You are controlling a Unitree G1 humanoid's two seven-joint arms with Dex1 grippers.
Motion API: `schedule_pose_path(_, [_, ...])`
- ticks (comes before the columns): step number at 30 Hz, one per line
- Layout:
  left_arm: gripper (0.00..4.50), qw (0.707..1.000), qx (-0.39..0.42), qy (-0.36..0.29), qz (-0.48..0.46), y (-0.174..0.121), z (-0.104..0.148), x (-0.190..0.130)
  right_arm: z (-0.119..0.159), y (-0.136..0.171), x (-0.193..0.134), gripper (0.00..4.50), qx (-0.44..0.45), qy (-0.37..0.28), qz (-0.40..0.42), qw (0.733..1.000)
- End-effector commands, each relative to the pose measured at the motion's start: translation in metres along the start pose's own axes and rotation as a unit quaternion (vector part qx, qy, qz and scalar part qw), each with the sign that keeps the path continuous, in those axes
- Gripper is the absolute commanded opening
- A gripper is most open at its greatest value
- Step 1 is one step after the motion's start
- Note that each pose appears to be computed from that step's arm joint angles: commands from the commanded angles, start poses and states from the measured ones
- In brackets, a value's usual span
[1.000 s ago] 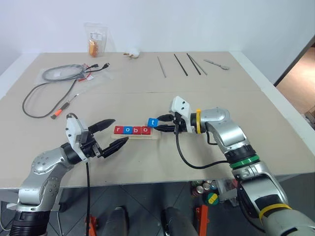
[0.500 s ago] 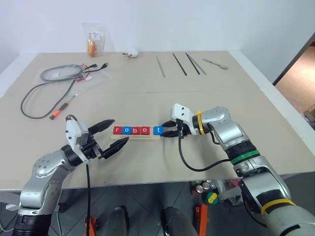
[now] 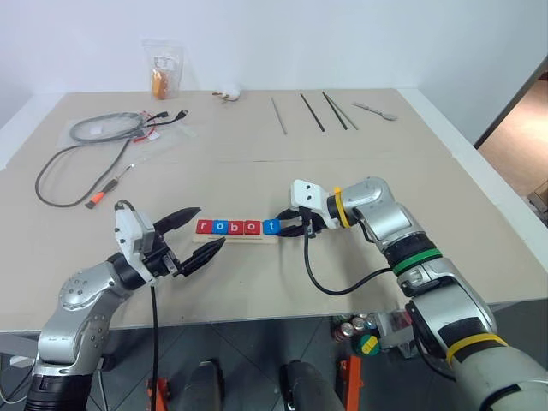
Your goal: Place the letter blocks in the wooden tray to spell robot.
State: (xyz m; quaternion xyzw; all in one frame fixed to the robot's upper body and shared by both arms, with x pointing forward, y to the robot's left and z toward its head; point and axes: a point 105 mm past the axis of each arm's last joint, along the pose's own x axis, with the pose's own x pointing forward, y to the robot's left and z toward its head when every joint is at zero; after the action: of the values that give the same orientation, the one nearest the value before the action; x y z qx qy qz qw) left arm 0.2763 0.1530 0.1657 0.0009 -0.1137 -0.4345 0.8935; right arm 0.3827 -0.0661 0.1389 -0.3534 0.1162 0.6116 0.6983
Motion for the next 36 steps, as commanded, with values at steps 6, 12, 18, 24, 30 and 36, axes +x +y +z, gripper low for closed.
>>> schedule_pose_path(6, [4.5,1.0,0.01,-0.019,-0.014,-0.011,0.005,0.005,0.02,-0.011,0.0,1.16,-0.023,-0.008,0.004,1.0])
schedule_pose_path(12, [4.5,1.0,0.01,-0.021,-0.015,-0.011,0.005,0.006,0.022,-0.012,0.0,1.16,-0.026,-0.009,0.008,1.0])
schedule_pose_path(18, [4.5,1.0,0.009,-0.023,-0.014,-0.009,0.005,0.007,0.025,-0.009,0.0,1.16,-0.023,-0.011,0.024,0.999])
schedule_pose_path(24, [4.5,1.0,0.009,-0.026,-0.014,-0.008,0.005,0.008,0.023,-0.005,-0.001,1.16,-0.018,-0.009,0.042,0.999])
schedule_pose_path(30, [4.5,0.999,0.008,-0.027,-0.016,-0.008,0.004,0.01,0.029,-0.012,0.001,3.55,-0.012,-0.016,0.026,0.999])
schedule_pose_path(36, [4.5,0.999,0.007,-0.029,-0.018,-0.009,0.003,0.013,0.033,-0.029,-0.009,4.44,-0.008,-0.017,-0.009,1.0])
